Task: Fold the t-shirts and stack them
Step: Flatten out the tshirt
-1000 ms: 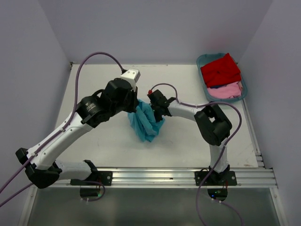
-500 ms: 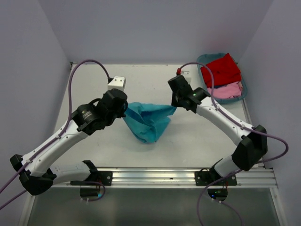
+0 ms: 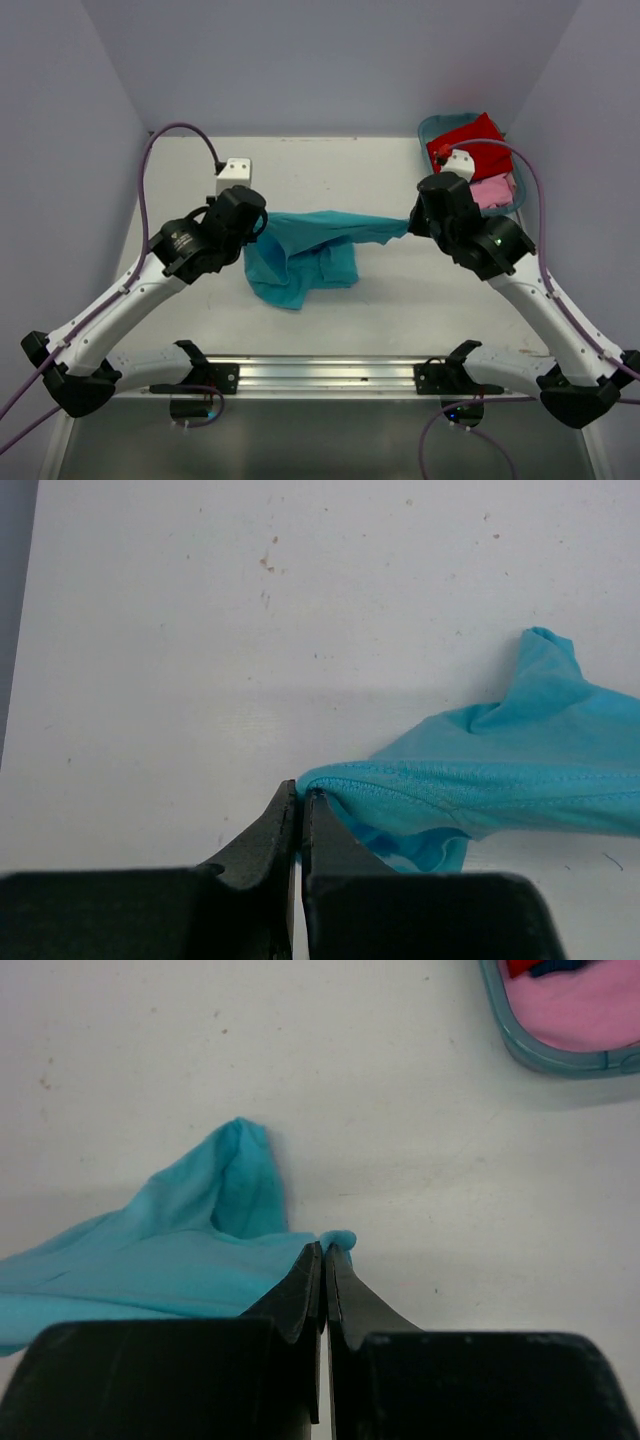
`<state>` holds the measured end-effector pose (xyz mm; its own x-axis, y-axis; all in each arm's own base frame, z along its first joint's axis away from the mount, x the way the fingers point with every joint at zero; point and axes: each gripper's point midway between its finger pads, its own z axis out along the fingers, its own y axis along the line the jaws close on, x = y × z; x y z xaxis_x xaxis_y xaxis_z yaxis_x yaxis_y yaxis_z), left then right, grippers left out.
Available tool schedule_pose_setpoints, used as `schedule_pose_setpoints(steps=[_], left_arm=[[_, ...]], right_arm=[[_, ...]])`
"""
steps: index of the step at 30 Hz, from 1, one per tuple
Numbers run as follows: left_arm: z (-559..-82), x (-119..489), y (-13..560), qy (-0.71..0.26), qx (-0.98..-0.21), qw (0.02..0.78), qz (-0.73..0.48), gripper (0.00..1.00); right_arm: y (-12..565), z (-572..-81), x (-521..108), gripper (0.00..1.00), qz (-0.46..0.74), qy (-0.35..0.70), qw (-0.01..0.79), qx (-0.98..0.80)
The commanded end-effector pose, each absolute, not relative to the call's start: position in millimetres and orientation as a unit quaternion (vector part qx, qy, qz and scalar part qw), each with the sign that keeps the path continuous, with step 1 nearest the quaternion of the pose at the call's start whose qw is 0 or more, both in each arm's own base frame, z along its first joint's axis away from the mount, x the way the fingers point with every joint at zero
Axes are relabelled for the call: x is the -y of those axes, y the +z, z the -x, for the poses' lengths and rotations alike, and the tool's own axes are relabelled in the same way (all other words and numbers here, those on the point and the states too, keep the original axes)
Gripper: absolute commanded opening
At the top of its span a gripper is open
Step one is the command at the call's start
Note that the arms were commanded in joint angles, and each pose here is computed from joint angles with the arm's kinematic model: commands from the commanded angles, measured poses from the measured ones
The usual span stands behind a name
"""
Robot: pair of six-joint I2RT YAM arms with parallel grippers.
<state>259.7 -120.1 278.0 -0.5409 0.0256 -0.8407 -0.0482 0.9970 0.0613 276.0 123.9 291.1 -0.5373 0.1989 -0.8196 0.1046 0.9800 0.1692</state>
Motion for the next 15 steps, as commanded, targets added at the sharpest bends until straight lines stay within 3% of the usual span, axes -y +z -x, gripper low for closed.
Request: schedule_pose_setpoints(steps=[1,3,6,7,9,10,15], left_arm=[[-267,97,285,0.08,-0.862,0.5,0.033,0.04],[-270,100,282,0.077,-0.864,0.497,0.032,0.17],[-271,110,271,0.058,-0.871,0.487,0.027,0.56],[-272,118,268,0.038,-0.872,0.487,0.028,0.79],[-270,141,263,-0.025,-0.877,0.479,0.01,0.95],[-271,152,266,-0.066,-0.868,0.492,0.01,0.99],[-253,211,291,-0.266,-0.818,0.508,-0.03,1.0]], right_arm=[[309,-261,-111,0.0,-0.079,0.056,0.483,-0.871],[311,-260,-123,0.0,-0.055,0.082,0.481,-0.871],[309,-267,-143,0.0,-0.024,0.11,0.477,-0.872],[304,-269,-157,0.0,-0.003,0.13,0.465,-0.876],[299,-277,-175,0.0,0.012,0.157,0.462,-0.873],[292,-283,-192,0.0,0.028,0.178,0.45,-0.875],[271,-298,-238,0.0,0.065,0.237,0.407,-0.88]])
